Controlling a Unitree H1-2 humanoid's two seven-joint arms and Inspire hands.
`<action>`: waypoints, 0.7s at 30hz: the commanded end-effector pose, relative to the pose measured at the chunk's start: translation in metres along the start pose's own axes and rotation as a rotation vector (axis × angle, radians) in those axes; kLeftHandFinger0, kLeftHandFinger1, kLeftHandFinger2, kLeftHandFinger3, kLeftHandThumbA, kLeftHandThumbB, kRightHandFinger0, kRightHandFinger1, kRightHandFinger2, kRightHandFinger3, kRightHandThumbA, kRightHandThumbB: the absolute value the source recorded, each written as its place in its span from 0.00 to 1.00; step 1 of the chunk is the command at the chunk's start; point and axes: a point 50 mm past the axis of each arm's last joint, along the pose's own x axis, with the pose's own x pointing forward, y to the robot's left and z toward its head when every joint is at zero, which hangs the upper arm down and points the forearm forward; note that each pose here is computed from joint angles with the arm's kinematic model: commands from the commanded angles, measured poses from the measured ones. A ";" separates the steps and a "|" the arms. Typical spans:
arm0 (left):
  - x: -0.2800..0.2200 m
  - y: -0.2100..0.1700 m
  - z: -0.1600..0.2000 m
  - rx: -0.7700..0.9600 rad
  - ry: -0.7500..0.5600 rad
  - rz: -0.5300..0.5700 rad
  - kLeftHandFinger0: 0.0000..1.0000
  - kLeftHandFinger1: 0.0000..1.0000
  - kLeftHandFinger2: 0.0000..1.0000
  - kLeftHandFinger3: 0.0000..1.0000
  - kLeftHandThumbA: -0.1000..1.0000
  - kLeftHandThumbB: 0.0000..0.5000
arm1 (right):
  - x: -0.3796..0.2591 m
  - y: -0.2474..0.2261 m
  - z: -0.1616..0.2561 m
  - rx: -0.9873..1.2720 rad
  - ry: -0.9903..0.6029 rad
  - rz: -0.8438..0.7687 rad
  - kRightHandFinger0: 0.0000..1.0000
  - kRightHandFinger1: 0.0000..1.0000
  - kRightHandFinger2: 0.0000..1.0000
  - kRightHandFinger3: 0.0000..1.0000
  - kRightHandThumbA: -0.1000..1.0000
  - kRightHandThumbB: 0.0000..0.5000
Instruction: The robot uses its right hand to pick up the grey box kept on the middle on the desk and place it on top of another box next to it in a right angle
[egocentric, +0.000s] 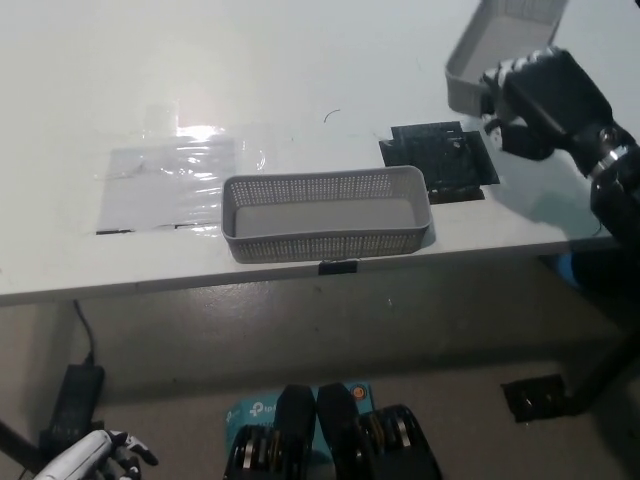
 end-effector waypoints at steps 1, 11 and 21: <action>-0.002 0.006 0.002 0.025 -0.025 0.026 0.32 0.36 0.48 0.57 0.24 0.65 | 0.024 -0.045 0.020 0.063 -0.054 -0.076 0.00 0.19 0.53 0.35 0.00 0.40; -0.002 0.008 0.004 0.026 -0.021 0.025 0.29 0.34 0.45 0.58 0.24 0.64 | 0.029 -0.048 0.075 0.203 -0.162 -0.103 0.00 0.00 0.25 0.12 0.00 0.53; 0.000 0.009 0.005 0.034 -0.025 0.022 0.35 0.38 0.51 0.63 0.25 0.63 | 0.021 -0.022 0.114 0.340 -0.250 -0.072 0.00 0.00 0.23 0.09 0.00 0.53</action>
